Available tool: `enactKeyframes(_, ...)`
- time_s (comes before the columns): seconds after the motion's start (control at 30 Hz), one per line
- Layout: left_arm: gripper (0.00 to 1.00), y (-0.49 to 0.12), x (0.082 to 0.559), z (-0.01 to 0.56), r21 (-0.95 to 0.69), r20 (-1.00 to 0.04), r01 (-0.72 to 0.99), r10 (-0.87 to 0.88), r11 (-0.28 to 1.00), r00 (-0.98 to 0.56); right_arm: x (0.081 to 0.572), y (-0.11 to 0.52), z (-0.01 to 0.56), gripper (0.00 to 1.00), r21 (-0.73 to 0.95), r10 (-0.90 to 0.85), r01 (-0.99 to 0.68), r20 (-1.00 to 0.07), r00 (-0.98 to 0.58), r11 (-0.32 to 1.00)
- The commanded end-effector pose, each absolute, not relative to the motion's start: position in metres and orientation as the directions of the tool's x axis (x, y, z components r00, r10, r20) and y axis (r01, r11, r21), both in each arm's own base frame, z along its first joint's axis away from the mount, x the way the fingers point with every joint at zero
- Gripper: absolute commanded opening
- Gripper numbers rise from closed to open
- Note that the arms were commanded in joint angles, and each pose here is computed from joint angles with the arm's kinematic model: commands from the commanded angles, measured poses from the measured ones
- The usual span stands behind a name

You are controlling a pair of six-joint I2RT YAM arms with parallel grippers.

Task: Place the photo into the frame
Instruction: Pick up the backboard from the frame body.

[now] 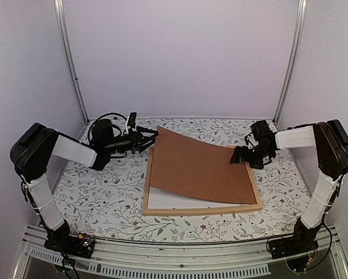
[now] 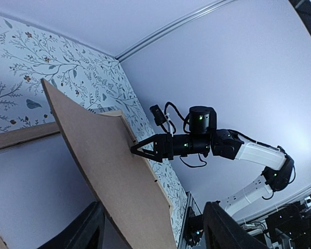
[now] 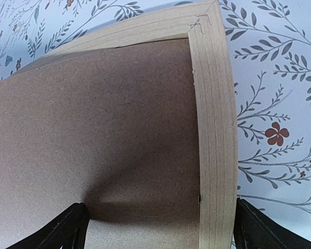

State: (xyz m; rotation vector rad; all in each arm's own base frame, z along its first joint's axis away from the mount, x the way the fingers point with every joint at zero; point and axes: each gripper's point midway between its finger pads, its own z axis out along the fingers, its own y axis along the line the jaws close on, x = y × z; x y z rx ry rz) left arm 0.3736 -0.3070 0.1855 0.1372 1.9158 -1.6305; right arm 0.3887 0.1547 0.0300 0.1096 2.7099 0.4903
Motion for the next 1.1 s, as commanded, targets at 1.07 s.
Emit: enactKeyframes(1.07,0.73,-0.385,0.341,0.207,-0.767,-0.587,0.480,-0.163,0.425,-0.793,0.345,0.202,0.010,0.98,0.462,0.018,-0.085,-0.215,-0.976,0.883)
